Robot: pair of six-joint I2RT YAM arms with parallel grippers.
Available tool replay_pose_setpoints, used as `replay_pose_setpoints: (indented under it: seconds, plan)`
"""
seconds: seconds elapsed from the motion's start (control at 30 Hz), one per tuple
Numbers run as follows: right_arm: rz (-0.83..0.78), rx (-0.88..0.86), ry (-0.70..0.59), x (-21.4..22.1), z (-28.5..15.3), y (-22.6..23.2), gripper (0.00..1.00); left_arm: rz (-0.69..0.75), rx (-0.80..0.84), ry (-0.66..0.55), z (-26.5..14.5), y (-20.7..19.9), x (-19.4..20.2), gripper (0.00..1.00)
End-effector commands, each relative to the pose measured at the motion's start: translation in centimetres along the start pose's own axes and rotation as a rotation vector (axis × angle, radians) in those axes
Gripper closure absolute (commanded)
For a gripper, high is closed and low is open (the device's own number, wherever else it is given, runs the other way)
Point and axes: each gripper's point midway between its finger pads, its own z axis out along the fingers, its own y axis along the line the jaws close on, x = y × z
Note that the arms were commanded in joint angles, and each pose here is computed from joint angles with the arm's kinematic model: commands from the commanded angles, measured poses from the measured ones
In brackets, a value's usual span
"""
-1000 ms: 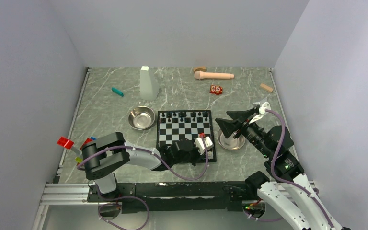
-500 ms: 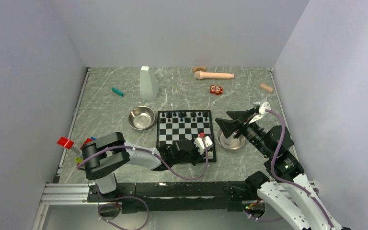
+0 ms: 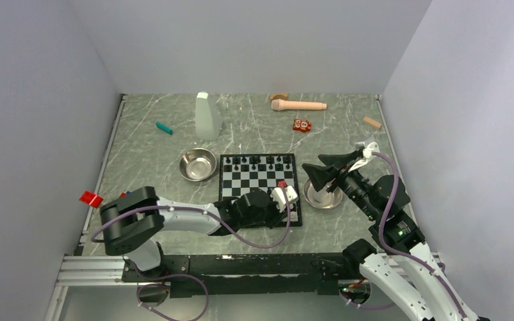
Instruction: Set up the chess pieces on the board
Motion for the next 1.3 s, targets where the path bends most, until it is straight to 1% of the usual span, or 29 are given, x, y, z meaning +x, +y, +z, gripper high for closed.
replay_pose_setpoints:
  seconds: [0.0, 0.1, 0.17, 0.23, 0.3, 0.37, 0.4, 0.43, 0.47, 0.5, 0.57, 0.63, 0.7, 0.83, 0.93, 1.13, 1.27]
  plan:
    - [0.069, 0.168, -0.021, -1.5, -0.2, -2.3, 0.34, -0.04, -0.012, -0.112, -2.1, 0.0, -6.8, 0.64]
    - [0.114, 0.29, 0.043, -0.8, -0.2, -4.0, 0.34, -0.055, -0.044, -0.144, -3.8, 0.5, -9.2, 0.62]
    - [0.14, 0.358, 0.115, 0.2, 0.1, -4.9, 0.35, -0.074, -0.075, -0.173, -5.3, 1.3, -11.0, 0.6]
    - [0.151, 0.407, 0.223, 1.9, 0.6, -5.6, 0.36, -0.116, -0.11, -0.185, -7.0, 2.7, -12.5, 0.59]
    - [0.162, 0.436, 0.336, 3.7, 0.9, -5.9, 0.4, -0.211, -0.156, -0.173, -8.9, 5.3, -13.7, 0.58]
    - [0.173, 0.416, 0.458, 5.7, 1.2, -5.4, 0.45, -0.33, -0.216, -0.112, -11.1, 8.7, -13.2, 0.61]
    - [0.179, 0.401, 0.522, 6.9, 1.4, -5.2, 0.48, -0.372, -0.255, -0.108, -12.3, 10.7, -13.1, 0.63]
    - [0.192, 0.375, 0.583, 8.1, 1.5, -4.7, 0.52, -0.396, -0.29, -0.135, -14.1, 12.2, -13.6, 0.63]
    - [0.209, 0.368, 0.633, 9.3, 1.6, -4.4, 0.54, -0.413, -0.335, -0.158, -15.6, 13.8, -13.5, 0.62]
    - [0.227, 0.363, 0.679, 10.4, 1.5, -4.1, 0.54, -0.427, -0.394, -0.189, -17.3, 15.6, -13.3, 0.6]
    - [0.246, 0.372, 0.753, 12.6, 1.2, -3.7, 0.54, -0.431, -0.481, -0.215, -19.9, 17.7, -12.6, 0.54]
    - [0.259, 0.399, 0.832, 14.8, 0.5, -3.4, 0.54, -0.44, -0.551, -0.205, -21.9, 19.2, -11.6, 0.5]
    - [0.274, 0.411, 0.907, 16.7, -0.1, -2.8, 0.54, -0.459, -0.598, -0.186, -23.3, 20.4, -10.3, 0.49]
    - [0.304, 0.405, 1.013, 19.7, -1.1, -0.6, 0.56, -0.493, -0.646, -0.175, -24.5, 21.6, -8.3, 0.48]
    - [0.306, 0.417, 1.071, 21.4, -1.7, 0.2, 0.57, -0.517, -0.647, -0.168, -24.5, 21.9, -7.3, 0.48]
    - [0.3, 0.402, 1.148, 24.0, -2.0, 1.2, 0.57, -0.538, -0.61, -0.159, -23.9, 21.7, -6.7, 0.49]
    - [0.289, 0.437, 1.175, 25.3, -2.3, 0.9, 0.55, -0.539, -0.597, -0.158, -23.7, 21.6, -6.7, 0.49]
